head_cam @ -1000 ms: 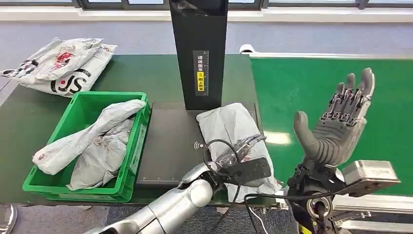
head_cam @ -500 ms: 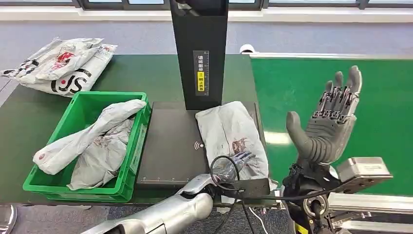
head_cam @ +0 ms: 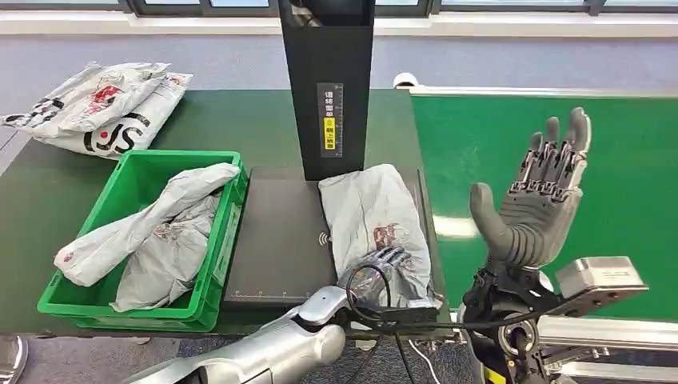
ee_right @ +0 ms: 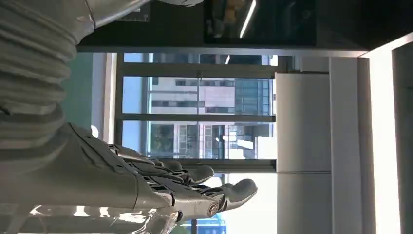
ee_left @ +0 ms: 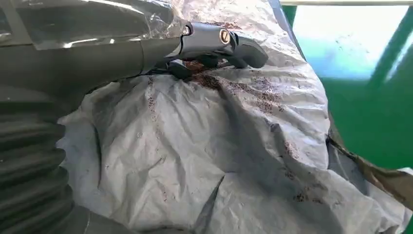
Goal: Moved the parcel from conveyor to table for the left to box.
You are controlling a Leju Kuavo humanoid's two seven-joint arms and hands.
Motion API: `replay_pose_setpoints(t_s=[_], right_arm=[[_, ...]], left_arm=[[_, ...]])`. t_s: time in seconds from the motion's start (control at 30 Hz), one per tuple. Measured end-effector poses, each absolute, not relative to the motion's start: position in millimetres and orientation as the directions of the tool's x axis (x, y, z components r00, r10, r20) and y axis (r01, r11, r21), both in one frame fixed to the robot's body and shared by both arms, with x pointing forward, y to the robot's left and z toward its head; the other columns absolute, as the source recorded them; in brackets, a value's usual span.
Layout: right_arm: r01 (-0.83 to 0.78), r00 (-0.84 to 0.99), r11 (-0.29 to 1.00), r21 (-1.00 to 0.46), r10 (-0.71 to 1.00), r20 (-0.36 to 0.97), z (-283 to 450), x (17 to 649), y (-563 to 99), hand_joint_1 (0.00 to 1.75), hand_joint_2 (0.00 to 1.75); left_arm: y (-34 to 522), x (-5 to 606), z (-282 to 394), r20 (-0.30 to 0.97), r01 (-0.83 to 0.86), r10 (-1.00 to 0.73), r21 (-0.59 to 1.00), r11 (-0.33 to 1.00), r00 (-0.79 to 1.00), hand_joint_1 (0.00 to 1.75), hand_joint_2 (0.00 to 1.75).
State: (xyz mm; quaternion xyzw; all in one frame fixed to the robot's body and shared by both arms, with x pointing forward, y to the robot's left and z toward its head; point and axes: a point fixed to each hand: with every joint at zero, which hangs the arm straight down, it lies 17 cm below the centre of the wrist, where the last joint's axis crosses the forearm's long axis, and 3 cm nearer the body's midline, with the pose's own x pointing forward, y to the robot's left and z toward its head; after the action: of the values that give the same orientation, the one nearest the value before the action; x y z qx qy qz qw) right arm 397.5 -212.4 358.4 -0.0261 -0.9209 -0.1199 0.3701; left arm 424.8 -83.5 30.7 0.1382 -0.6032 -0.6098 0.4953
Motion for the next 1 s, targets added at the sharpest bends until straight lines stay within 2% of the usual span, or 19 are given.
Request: replay_pose_setpoints(t_s=[0.37, 0.4, 0.43, 1.0], right_arm=[[0.137, -0.725, 0.97, 0.202, -0.041, 0.688, 358.4, 397.5, -212.4, 0.0, 1.75], [0.137, -0.725, 0.97, 0.202, -0.041, 0.688, 358.4, 397.5, -212.4, 0.0, 1.75], [0.137, -0.725, 0.97, 0.202, -0.041, 0.688, 358.4, 397.5, -212.4, 0.0, 1.75], [0.102, -0.732, 0.971, 0.214, -0.072, 0.677, 361.2, 399.1, -208.5, 0.0, 1.75]], left_arm=[[-80.4, 426.2, 28.2, 0.415, 0.433, -0.777, 0.878, 0.205, -0.473, 0.0, 1.75], [-80.2, 426.4, 28.3, 0.414, 0.432, -0.778, 0.878, 0.205, -0.473, 1.64, 1.75], [-80.1, 426.5, 28.3, 0.414, 0.432, -0.778, 0.878, 0.205, -0.472, 1.75, 1.75], [-67.2, 449.0, 42.9, 0.354, 0.352, -0.796, 0.917, 0.19, -0.492, 1.75, 1.75]])
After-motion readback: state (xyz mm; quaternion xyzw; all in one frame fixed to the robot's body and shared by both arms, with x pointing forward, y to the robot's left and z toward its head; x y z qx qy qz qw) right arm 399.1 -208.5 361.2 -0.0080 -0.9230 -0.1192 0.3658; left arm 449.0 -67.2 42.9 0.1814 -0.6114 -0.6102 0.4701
